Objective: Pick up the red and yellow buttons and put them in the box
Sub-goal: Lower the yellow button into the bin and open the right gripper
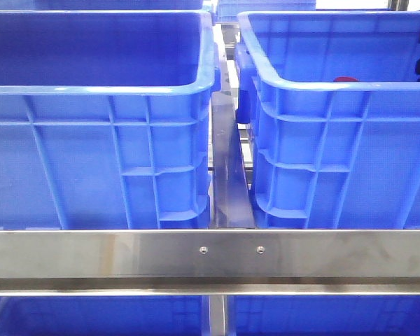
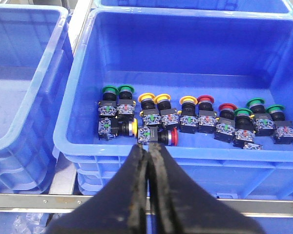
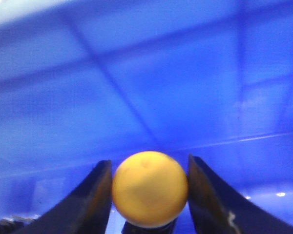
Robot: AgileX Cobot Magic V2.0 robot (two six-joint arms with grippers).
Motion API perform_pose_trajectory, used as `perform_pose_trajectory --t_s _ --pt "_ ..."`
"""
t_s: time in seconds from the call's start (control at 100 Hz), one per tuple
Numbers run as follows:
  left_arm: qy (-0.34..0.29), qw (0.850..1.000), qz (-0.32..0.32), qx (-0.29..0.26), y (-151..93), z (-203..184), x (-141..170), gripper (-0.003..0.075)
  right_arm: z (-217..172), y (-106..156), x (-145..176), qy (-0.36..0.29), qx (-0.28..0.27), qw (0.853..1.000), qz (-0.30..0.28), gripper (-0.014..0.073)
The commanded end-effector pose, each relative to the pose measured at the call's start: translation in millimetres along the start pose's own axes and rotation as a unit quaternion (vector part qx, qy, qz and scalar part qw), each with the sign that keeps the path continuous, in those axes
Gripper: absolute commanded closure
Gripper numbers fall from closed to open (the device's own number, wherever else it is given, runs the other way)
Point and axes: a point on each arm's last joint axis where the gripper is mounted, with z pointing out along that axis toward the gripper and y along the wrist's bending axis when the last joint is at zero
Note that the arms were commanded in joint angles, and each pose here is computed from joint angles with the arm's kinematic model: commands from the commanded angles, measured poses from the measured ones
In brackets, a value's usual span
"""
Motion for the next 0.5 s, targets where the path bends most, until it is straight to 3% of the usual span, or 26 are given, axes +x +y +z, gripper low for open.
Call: perform_pose_trajectory --t_s 0.0,0.24,0.49 --pt "-0.041 0.999 0.002 0.008 -2.1 -1.5 -11.9 0.0739 -9.7 11.7 -22.9 -0.04 -0.032 0.999 -0.008 0.0359" --pt "-0.041 0.999 0.002 0.008 -2.1 -1.5 -11.9 0.0739 -6.9 13.5 -19.3 -0.035 -0.05 0.998 -0.011 0.034" --pt "-0.041 0.999 0.002 0.008 -2.1 -1.5 -11.9 0.0739 -7.7 14.0 -20.2 -0.036 -0.051 0.998 -0.011 0.0115"
